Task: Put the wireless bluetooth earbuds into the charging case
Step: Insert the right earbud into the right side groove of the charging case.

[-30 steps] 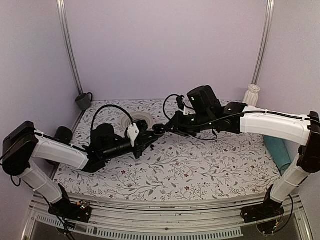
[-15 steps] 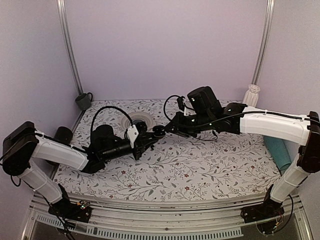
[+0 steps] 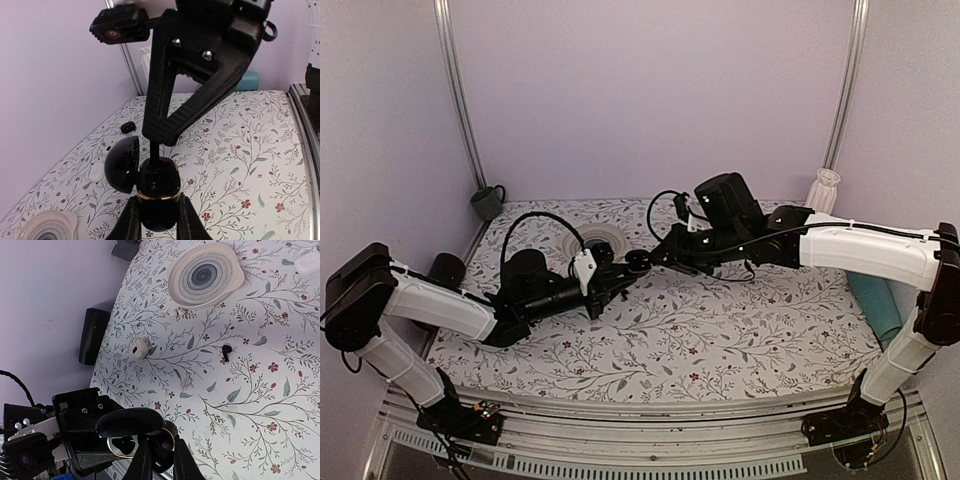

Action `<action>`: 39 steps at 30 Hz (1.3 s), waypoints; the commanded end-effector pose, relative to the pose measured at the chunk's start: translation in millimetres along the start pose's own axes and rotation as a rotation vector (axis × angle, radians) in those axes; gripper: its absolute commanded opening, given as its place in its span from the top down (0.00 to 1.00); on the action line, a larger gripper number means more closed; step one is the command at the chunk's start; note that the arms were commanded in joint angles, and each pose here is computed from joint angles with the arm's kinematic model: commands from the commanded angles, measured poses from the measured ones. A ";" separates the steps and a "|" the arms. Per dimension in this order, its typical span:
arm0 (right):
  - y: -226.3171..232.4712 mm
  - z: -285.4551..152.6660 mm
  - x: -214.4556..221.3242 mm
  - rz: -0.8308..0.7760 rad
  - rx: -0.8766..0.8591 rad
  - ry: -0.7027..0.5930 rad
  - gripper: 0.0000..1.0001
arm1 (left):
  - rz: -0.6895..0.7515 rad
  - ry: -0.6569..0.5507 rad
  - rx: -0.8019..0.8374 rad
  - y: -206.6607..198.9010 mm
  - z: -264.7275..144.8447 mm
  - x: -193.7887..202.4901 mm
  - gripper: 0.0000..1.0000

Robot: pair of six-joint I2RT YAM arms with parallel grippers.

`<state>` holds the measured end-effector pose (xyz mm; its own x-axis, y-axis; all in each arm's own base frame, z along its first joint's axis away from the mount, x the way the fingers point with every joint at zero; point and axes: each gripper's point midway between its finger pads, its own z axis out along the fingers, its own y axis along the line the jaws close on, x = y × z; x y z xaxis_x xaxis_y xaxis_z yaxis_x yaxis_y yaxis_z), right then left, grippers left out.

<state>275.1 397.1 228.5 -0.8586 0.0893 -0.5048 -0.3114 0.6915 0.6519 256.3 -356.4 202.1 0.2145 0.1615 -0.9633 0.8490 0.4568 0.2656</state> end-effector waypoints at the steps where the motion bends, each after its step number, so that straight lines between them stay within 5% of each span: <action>1: -6.6 8.3 4.4 0.004 0.012 0.019 0.92 | 0.017 -0.076 0.003 -1.2 0.1 -20.9 1.00; 39: 22.0 -14.3 -14.1 -0.072 -0.054 -0.030 0.60 | -0.061 -0.147 -0.001 -4.0 12.8 -12.5 1.00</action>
<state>274.8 399.6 223.2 -0.8631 0.0501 -0.5026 -0.3254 0.7059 0.6292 259.9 -366.1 202.5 0.2296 0.0634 -0.9712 0.8524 0.4685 0.2321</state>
